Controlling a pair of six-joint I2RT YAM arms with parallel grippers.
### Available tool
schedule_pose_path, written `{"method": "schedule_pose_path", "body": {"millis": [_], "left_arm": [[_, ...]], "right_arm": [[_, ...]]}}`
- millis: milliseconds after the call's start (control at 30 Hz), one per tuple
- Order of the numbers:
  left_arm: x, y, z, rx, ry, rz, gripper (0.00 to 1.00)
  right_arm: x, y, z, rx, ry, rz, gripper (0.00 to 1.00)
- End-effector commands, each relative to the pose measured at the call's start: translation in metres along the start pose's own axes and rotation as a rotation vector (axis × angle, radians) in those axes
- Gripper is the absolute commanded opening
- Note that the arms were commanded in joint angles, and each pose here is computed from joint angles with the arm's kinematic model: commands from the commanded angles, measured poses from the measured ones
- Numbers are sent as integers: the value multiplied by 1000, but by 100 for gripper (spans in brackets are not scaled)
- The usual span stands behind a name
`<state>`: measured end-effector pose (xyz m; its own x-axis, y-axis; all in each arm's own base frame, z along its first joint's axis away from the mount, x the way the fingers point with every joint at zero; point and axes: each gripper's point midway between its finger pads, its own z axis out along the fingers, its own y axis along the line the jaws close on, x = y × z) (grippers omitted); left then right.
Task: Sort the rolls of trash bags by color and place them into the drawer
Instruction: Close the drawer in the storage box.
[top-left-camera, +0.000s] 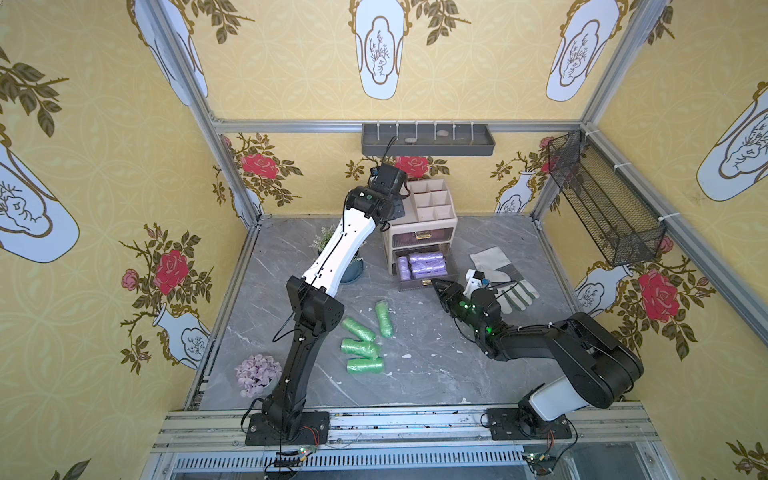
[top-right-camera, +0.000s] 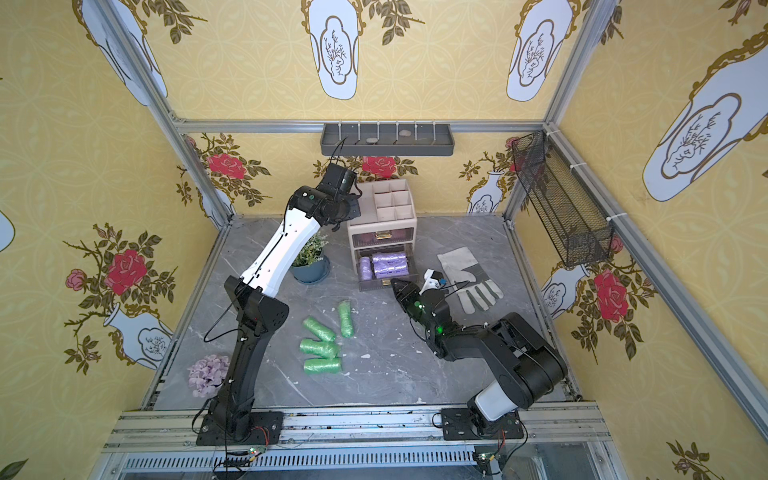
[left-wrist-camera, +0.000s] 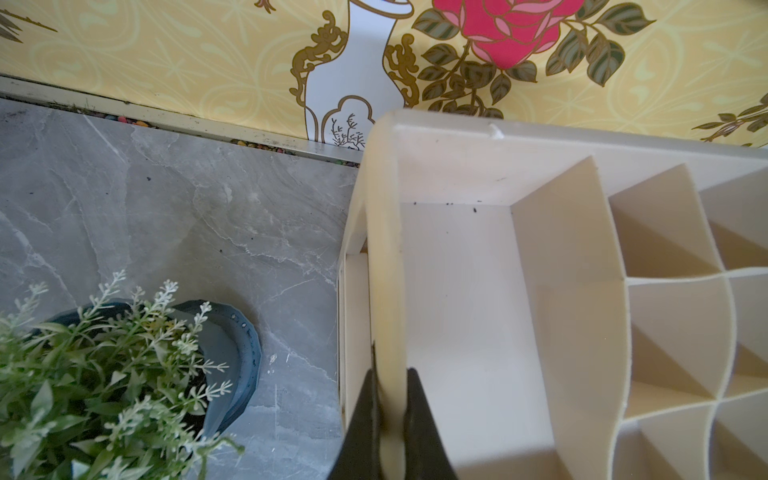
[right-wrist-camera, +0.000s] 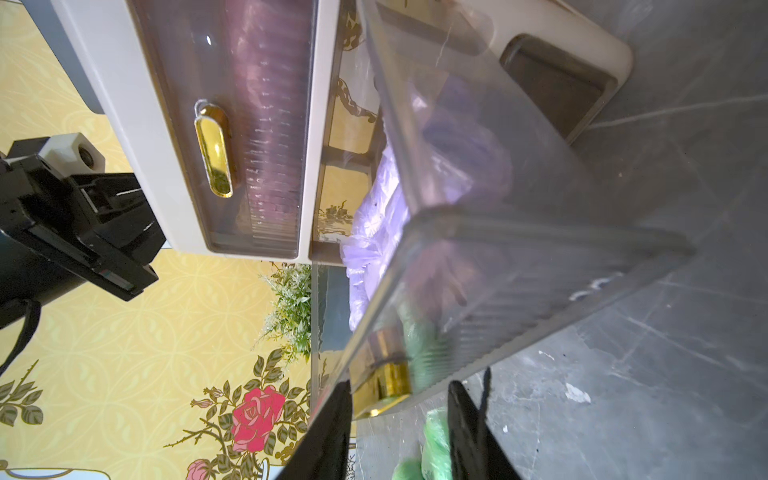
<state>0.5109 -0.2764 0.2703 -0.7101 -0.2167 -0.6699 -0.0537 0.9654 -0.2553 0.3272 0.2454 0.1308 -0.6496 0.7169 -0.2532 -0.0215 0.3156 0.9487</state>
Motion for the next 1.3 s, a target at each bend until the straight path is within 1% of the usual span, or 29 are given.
{"method": "schedule_pose_path", "body": {"millis": [0, 167, 267, 700, 1267], "left_arm": [[12, 1, 4, 0, 46, 7, 2], [14, 1, 5, 0, 54, 10, 1], [15, 1, 6, 1, 59, 12, 1], [20, -2, 7, 8, 74, 23, 0], [25, -4, 8, 13, 91, 26, 0]], "right_arm": [[-9, 12, 4, -48, -24, -4, 35], [-15, 14, 12, -54, -35, 0, 25], [-19, 16, 16, -60, -40, 2, 22], [-37, 21, 35, -86, -64, 26, 21], [-44, 37, 76, -135, -32, 42, 22]]}}
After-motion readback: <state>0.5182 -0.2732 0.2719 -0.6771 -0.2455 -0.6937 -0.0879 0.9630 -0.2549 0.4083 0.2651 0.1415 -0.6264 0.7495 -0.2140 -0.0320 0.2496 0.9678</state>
